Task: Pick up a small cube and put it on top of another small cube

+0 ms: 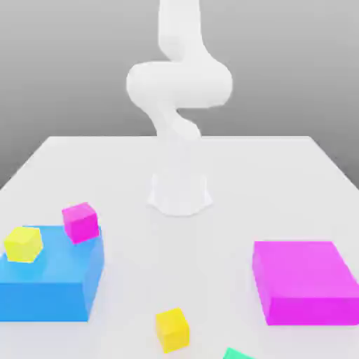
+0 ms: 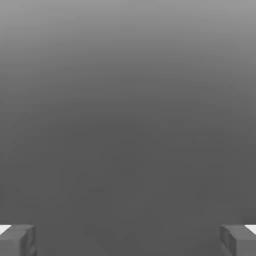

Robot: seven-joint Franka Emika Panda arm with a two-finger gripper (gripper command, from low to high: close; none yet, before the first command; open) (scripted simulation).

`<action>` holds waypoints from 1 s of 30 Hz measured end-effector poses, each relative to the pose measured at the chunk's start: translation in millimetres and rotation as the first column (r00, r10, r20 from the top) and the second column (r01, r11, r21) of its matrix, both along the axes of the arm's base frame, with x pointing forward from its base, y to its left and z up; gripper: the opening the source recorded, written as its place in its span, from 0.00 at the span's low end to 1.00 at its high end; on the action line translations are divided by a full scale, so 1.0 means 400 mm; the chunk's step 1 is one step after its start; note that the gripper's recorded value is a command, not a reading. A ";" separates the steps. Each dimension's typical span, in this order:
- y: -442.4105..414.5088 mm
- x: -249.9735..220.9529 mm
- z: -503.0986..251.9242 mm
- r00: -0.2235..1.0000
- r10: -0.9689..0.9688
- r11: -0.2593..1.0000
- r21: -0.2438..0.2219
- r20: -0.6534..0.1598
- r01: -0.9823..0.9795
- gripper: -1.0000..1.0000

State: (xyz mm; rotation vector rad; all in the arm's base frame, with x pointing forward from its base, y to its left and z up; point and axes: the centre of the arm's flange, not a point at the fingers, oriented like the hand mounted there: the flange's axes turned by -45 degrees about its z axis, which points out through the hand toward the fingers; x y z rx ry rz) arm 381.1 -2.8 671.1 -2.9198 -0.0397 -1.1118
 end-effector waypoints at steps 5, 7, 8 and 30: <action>-0.004 0.144 -0.226 0.986 0.077 0.997 -0.007 -0.146 -0.079 0.50; -0.004 0.186 -0.320 0.974 0.105 0.994 -0.009 -0.201 -0.109 0.50; -0.003 0.203 -0.368 0.966 0.117 0.992 -0.010 -0.228 -0.123 0.50; -0.024 0.185 -1.335 0.704 0.251 0.933 -0.027 -0.664 -0.358 0.50</action>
